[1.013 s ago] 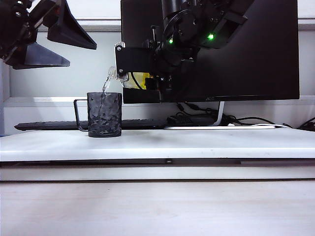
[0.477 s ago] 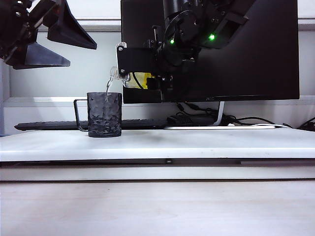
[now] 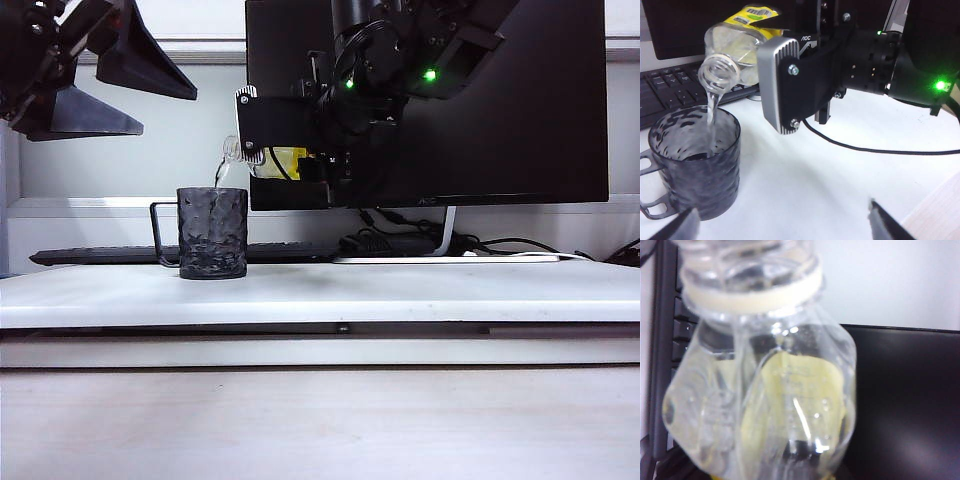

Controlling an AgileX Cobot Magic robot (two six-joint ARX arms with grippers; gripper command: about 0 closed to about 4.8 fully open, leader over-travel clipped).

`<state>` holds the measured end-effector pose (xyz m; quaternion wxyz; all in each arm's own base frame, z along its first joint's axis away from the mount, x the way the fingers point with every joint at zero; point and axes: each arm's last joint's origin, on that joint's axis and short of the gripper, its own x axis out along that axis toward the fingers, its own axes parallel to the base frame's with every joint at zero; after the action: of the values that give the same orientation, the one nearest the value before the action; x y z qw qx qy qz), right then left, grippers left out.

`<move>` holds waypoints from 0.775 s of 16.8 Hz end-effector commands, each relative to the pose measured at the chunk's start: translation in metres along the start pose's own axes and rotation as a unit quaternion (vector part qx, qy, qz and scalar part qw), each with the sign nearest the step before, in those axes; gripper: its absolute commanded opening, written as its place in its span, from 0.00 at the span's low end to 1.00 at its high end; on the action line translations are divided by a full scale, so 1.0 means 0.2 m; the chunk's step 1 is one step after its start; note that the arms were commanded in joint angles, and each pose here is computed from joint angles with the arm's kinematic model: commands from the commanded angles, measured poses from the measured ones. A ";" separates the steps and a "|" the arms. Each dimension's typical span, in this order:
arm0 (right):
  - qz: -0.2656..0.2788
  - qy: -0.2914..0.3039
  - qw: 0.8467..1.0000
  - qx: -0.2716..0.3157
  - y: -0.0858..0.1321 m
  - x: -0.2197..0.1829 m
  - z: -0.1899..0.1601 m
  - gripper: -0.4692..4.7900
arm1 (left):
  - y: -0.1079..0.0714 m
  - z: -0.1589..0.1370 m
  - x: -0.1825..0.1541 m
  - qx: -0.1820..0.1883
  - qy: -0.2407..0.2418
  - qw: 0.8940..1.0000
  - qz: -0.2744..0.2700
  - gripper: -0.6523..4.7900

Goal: Carefully pick up the bottle and pour some water from the bottle into the cup.

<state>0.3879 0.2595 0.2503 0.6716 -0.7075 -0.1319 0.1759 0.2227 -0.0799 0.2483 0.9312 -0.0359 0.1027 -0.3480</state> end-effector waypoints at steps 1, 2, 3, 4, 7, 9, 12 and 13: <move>-0.034 0.001 0.999 0.004 -0.06 -0.01 0.00 0.49 | 0.00 0.01 0.00 0.005 -0.008 1.000 -0.004 1.00; -0.034 0.001 0.999 0.004 -0.06 -0.01 0.00 0.49 | 0.00 0.01 0.00 0.006 -0.008 1.000 -0.004 1.00; -0.034 0.001 0.999 0.004 -0.06 -0.01 0.00 0.49 | 0.00 0.01 0.00 0.006 -0.008 1.000 -0.004 1.00; -0.034 0.001 0.999 0.004 -0.06 -0.01 0.00 0.49 | 0.00 0.01 0.00 0.006 -0.008 1.000 -0.004 1.00; -0.034 0.001 0.999 0.004 -0.06 -0.01 0.00 0.49 | 0.00 0.01 0.00 0.005 -0.008 1.000 -0.004 1.00; -0.034 0.001 0.999 0.004 -0.06 -0.01 0.00 0.49 | 0.00 0.01 0.00 0.005 -0.008 1.000 -0.004 1.00; -0.034 0.001 0.999 -0.005 -0.06 -0.01 0.00 0.49 | 0.00 0.01 0.00 0.005 -0.008 1.000 -0.004 1.00; -0.034 0.001 0.999 -0.011 -0.06 -0.01 0.00 0.49 | 0.00 0.01 0.00 0.006 -0.008 1.000 -0.004 1.00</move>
<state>0.3879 0.2595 0.2502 0.6642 -0.7145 -0.1338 0.1745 0.2227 -0.0799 0.2483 0.9311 -0.0359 0.1027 -0.3481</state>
